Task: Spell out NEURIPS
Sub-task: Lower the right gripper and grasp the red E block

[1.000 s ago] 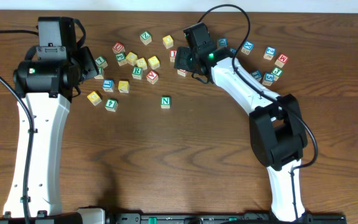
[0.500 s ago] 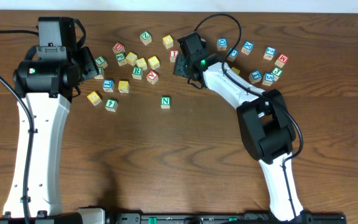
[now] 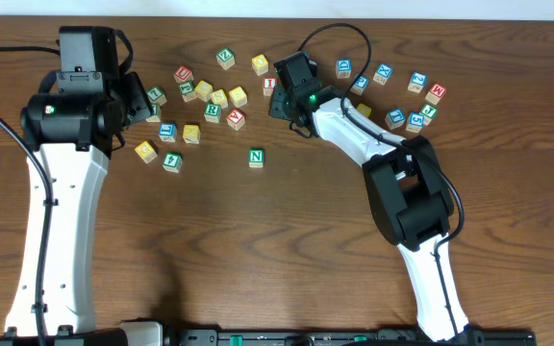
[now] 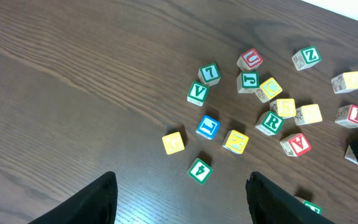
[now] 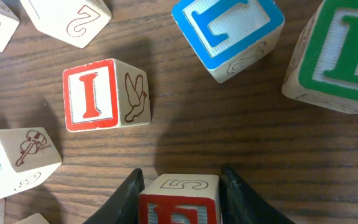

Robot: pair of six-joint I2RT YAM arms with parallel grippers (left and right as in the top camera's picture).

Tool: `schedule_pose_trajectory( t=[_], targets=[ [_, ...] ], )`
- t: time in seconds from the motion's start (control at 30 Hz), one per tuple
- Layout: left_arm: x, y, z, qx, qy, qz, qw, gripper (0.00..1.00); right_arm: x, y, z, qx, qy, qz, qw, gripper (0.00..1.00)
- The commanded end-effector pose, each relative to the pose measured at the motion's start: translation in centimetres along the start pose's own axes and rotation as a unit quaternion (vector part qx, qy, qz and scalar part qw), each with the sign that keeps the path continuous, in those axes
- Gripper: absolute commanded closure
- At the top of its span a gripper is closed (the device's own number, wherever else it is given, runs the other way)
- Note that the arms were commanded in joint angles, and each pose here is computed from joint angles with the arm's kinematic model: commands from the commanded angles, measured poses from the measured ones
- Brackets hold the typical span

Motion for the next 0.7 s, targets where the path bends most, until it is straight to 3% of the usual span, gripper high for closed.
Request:
schedule_pose_trajectory(
  t=[0.0, 0.37, 0.67],
  targets=[
    [-0.6, -0.3, 0.1, -0.005, 0.009, 0.011, 1.000, 0.34, -0.3, -0.2, 0.0, 0.032, -0.006, 0.006, 0.999, 0.65],
    [-0.6, -0.3, 0.1, -0.005, 0.009, 0.011, 1.000, 0.34, 5.8, 0.8, 1.1, 0.115, -0.011, 0.024, 0.993, 0.65],
    [-0.6, -0.2, 0.1, 0.000, 0.009, 0.009, 1.000, 0.34, 7.1, -1.5, -0.8, 0.118, -0.057, 0.112, 0.985, 0.71]
  ],
)
Point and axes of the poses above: each gripper's point midway between its finger pads, its own x axis back along the fingers, its own z axis along the line the jaws close on, y = z × x, the point moved 9 cm from there along x, back along the fingers, and after that the axes turned 13 degrees about -x, right-handed, at the moved point
